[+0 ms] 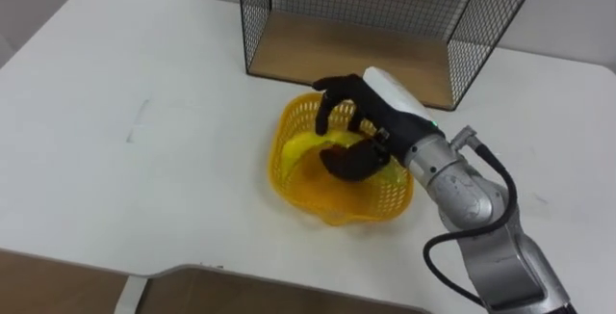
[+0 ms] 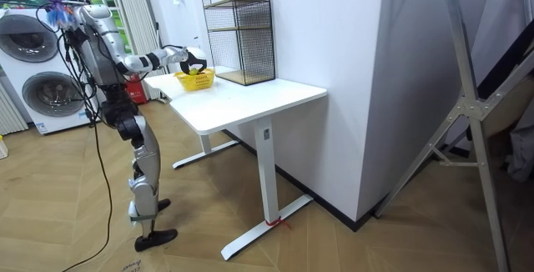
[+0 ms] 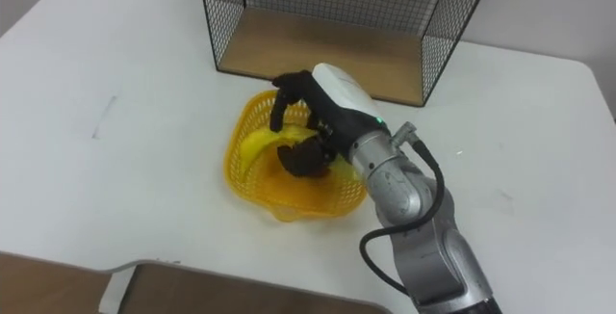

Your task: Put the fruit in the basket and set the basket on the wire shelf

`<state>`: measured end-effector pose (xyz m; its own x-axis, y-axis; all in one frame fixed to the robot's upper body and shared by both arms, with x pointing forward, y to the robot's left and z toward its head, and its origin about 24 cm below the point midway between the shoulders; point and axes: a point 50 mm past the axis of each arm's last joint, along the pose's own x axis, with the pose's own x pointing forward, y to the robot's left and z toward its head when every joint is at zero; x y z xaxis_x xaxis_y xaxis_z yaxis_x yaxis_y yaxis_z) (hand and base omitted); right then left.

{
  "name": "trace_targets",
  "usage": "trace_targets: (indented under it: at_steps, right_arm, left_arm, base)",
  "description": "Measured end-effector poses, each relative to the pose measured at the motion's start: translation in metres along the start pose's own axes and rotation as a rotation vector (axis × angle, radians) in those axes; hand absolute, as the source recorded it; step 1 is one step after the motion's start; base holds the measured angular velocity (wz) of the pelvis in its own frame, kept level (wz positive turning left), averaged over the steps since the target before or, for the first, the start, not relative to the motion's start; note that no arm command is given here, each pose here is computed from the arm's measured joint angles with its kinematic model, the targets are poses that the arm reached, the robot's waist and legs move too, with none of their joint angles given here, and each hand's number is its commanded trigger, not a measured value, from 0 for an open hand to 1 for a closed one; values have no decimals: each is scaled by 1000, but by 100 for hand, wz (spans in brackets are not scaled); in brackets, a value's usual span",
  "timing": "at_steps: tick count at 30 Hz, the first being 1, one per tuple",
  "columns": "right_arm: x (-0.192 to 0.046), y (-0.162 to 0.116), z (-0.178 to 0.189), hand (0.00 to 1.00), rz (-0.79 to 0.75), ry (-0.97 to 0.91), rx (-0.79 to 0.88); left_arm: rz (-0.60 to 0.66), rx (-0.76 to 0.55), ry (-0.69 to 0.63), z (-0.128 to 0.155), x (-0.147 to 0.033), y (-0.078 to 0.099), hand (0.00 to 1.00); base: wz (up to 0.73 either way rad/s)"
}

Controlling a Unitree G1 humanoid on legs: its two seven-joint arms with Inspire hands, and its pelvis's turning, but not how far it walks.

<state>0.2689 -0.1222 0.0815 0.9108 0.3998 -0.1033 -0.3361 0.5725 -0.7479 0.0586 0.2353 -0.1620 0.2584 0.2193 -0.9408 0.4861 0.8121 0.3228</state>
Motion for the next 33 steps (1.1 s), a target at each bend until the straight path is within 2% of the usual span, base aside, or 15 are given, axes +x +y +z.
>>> trace_targets:
  at_steps: [18, 22, 26, 33]
  right_arm:
    - [1, 3, -2, 0, 10, 10, 19]
    - [1, 2, -3, 0, 6, -3, 74]
    - [0, -3, -5, 0, -20, 1, 93]
    - [-9, -31, -15, 0, -161, -1, 208]
  left_arm:
    - [1, -5, 3, -1, 0, 0, 0]
    - [-1, -30, 11, -4, 0, -1, 0]
    - [-1, -52, 26, -10, -1, -1, 0]
    - [-9, -146, 69, -28, -4, -7, 0]
  base:
    - [0]
    - [0]
    - [0]
    - [0]
